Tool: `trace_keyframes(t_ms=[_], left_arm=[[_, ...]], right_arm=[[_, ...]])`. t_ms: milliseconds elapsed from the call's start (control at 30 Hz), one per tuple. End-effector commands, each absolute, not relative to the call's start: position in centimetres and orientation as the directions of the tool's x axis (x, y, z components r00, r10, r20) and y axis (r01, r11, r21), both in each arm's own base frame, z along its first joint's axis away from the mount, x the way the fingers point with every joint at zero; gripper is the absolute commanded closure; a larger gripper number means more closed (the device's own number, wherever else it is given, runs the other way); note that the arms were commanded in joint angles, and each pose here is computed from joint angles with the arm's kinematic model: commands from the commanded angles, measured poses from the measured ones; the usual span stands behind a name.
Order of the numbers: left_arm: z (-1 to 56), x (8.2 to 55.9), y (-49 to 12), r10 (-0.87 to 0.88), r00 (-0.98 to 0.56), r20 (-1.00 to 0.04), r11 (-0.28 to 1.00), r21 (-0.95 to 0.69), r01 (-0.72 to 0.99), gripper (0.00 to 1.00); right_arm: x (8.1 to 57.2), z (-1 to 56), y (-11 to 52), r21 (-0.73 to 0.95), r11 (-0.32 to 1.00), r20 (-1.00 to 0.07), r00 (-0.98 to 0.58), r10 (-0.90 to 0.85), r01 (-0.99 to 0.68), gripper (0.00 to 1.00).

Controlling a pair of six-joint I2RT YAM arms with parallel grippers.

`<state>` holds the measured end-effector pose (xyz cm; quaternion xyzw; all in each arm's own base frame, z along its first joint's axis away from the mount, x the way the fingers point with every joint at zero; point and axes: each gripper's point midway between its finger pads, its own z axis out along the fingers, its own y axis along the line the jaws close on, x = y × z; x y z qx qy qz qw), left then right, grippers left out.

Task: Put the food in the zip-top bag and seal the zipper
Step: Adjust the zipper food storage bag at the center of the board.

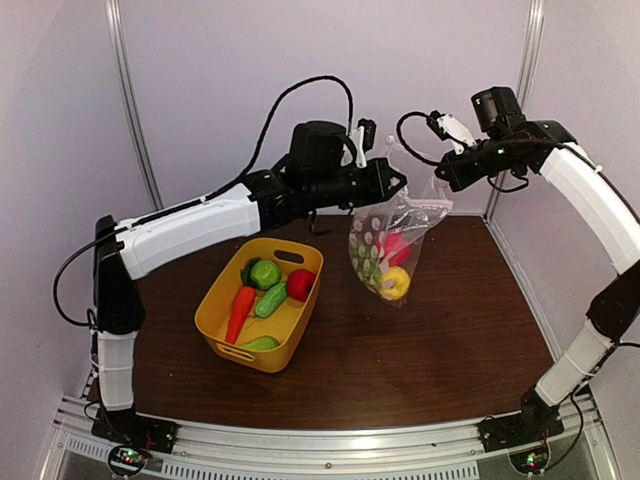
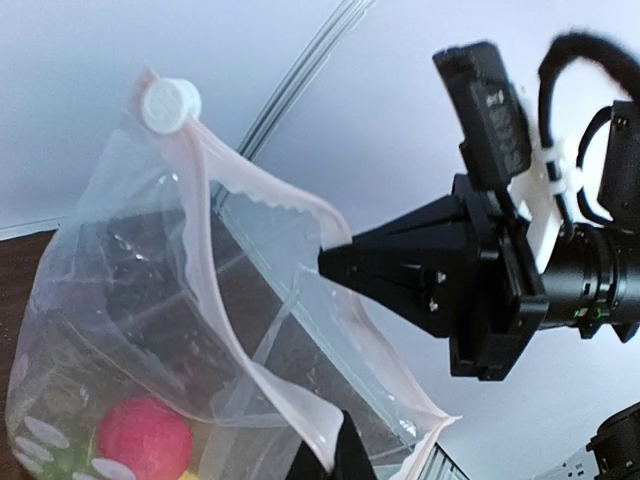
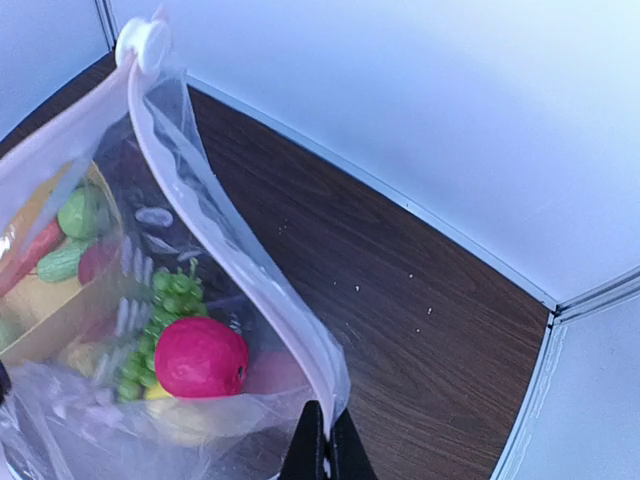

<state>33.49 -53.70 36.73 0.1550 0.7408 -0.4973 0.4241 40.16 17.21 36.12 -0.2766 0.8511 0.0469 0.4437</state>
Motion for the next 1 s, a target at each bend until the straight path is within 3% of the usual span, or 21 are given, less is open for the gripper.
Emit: trace_keyframes(t_ms=[0, 167, 300, 333, 433, 500, 733, 967], left_arm=[[33.3, 34.9, -53.3, -0.143, -0.604, -0.784, 0.5, -0.584, 0.639, 1.0], [31.7, 35.3, -53.6, -0.124, -0.617, -0.777, 0.518, -0.581, 0.628, 1.0], [31.9, 35.2, -53.0, -0.099, -0.598, -0.795, 0.534, -0.55, 0.642, 1.0], [32.0, 35.1, -52.8, -0.092, -0.591, -0.802, 0.534, -0.54, 0.65, 0.97], [31.4, 34.7, -52.3, -0.051, -0.58, -0.813, 0.527, -0.515, 0.676, 0.57], [30.4, 34.3, -51.5, -0.004, -0.586, -0.811, 0.526, -0.5, 0.688, 0.46], [25.5, 34.3, -42.1, 0.108, -0.602, -0.791, 0.741, -0.339, 0.579, 0.29], [21.1, 35.9, -33.1, 0.147, -0.688, -0.711, 0.861, -0.25, 0.442, 0.24]], right_arm=[[38.9, 33.6, 16.1, -0.168, 0.844, -0.728, -0.514, -0.454, -0.509, 1.0], [40.1, 38.8, 14.1, -0.249, 0.883, -0.795, -0.437, -0.421, -0.397, 1.0], [39.6, 40.1, 14.8, -0.208, 0.885, -0.832, -0.401, -0.384, -0.416, 1.0], [39.2, 39.4, 15.5, -0.173, 0.876, -0.834, -0.406, -0.373, -0.45, 1.0], [38.7, 34.9, 17.2, -0.089, 0.852, -0.804, -0.467, -0.367, -0.516, 1.0], [38.3, 32.5, 17.8, -0.051, 0.839, -0.785, -0.498, -0.369, -0.542, 1.0], [37.2, 29.0, 18.2, -0.014, 0.82, -0.754, -0.533, -0.384, -0.572, 1.0], [35.0, 29.2, 19.0, 0.043, 0.776, -0.786, -0.501, -0.363, -0.629, 1.0]])
